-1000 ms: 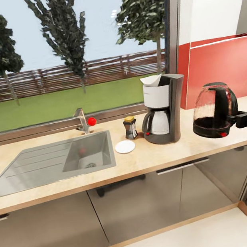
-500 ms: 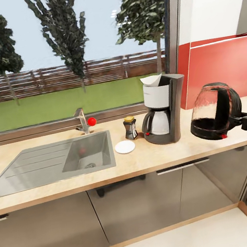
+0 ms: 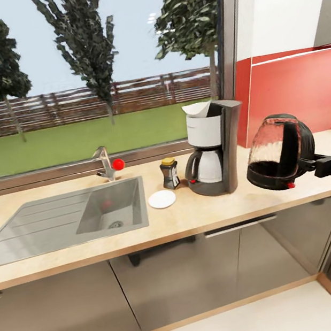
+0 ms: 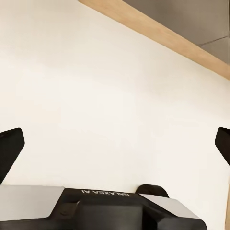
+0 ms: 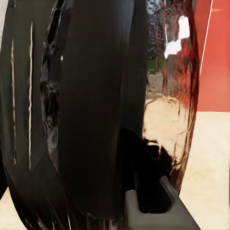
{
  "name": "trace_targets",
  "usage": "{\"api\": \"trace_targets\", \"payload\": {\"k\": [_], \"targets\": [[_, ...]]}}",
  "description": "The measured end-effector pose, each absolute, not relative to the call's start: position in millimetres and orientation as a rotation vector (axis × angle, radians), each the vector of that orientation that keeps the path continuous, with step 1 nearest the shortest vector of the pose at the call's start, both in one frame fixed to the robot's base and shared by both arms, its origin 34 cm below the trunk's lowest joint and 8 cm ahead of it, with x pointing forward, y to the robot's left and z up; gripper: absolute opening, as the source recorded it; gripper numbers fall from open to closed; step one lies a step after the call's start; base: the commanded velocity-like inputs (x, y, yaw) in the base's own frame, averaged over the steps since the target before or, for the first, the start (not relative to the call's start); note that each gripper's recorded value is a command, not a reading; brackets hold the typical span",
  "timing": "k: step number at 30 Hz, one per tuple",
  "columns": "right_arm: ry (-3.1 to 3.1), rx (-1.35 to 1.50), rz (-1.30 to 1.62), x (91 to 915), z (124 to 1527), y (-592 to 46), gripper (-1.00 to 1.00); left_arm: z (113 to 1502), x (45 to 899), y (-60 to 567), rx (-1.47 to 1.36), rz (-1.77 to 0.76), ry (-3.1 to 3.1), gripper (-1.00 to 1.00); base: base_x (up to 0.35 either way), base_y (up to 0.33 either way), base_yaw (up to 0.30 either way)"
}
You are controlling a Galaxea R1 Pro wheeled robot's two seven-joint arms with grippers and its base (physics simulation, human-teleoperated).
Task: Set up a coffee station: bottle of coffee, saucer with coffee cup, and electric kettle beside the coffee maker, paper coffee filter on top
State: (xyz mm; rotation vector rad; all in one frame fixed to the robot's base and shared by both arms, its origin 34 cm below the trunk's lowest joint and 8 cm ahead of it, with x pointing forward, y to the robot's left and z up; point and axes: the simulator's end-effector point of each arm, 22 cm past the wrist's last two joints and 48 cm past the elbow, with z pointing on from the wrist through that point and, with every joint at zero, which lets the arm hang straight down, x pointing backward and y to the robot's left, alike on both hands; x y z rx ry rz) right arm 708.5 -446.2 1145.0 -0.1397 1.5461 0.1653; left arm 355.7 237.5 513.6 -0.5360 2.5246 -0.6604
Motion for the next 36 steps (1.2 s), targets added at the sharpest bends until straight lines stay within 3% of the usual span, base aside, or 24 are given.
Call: {"api": "trace_targets", "payload": {"k": [13,36], "targets": [[1.553,-0.143,0.166,711,1141,-442,-1.0,514,356,238,-0.539,-0.659,2.524,1.0,0.062,-0.125,0.0],[1.624,-0.149,0.09,735,1115,-413,-1.0,514,356,238,-0.54,-0.659,2.522,1.0,0.033,-0.008,0.0]]}}
